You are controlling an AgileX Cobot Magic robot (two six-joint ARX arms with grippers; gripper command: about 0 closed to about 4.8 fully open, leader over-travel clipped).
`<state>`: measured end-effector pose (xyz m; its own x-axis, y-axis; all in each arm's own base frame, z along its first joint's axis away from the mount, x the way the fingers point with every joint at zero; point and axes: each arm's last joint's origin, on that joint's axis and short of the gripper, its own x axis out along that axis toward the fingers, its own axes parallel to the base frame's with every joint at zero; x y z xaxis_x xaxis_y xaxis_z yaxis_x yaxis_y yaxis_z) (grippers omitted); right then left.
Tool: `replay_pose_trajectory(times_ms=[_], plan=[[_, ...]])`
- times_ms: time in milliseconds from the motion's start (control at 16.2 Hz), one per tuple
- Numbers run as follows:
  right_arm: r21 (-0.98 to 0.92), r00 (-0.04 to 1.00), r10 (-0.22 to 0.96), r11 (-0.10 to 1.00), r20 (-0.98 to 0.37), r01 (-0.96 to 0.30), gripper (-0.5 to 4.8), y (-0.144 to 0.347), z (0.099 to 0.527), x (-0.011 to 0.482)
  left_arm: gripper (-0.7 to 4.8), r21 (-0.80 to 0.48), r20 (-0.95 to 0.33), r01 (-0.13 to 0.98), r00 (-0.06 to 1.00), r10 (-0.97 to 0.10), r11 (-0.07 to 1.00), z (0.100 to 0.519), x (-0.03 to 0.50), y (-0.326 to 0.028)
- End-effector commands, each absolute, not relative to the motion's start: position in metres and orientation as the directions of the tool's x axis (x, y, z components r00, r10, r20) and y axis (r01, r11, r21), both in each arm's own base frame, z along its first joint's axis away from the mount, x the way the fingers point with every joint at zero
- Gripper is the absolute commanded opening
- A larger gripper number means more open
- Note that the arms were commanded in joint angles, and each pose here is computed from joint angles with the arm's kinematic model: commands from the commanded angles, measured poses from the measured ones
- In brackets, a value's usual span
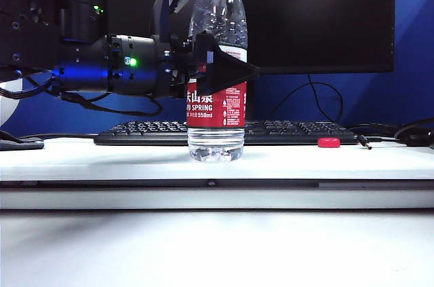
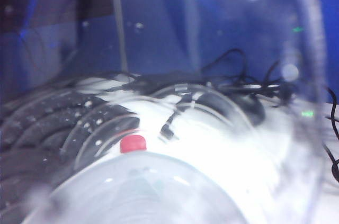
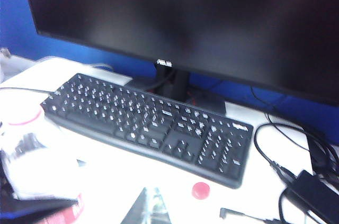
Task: Unscrew the cap from the plastic bottle on the table.
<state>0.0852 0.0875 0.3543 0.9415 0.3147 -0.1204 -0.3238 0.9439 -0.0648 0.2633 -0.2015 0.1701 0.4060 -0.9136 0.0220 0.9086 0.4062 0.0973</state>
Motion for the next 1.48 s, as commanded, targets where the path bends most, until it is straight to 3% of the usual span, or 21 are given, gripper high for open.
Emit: replay_pose_trajectory(times_ms=[62, 370, 494, 617, 741, 1481], plan=[[-0.072, 0.940, 0.311, 0.944, -0.141, -0.323, -0.04, 0.081, 0.353, 0.081, 2.97, 0.103, -0.003, 0.887, 0.454, -0.891, 0.451, 0.167, 0.265, -0.200], [-0.059, 0.942, 0.314, 0.945, -0.123, -0.322, -0.04, 0.077, 0.355, 0.077, 3.16, 0.104, -0.003, 0.887, 0.453, -0.891, 0.451, 0.167, 0.265, -0.200], [-0.056, 0.942, 0.315, 0.945, -0.121, -0.323, -0.04, 0.075, 0.355, 0.076, 4.09, 0.104, -0.003, 0.886, 0.454, -0.891, 0.451, 0.167, 0.265, -0.200], [-0.054, 0.941, 0.314, 0.945, -0.123, -0.323, -0.04, 0.075, 0.355, 0.076, 4.16, 0.104, -0.002, 0.887, 0.453, -0.891, 0.450, 0.167, 0.265, -0.200], [-0.053, 0.941, 0.314, 0.945, -0.124, -0.323, -0.04, 0.075, 0.355, 0.076, 4.79, 0.104, 0.000, 0.887, 0.453, -0.891, 0.451, 0.167, 0.265, -0.200], [-0.027, 0.941, 0.315, 0.947, -0.124, -0.320, -0.04, 0.075, 0.355, 0.076, 4.79, 0.118, 0.158, 0.883, 0.435, -0.887, 0.454, 0.184, 0.263, -0.199]])
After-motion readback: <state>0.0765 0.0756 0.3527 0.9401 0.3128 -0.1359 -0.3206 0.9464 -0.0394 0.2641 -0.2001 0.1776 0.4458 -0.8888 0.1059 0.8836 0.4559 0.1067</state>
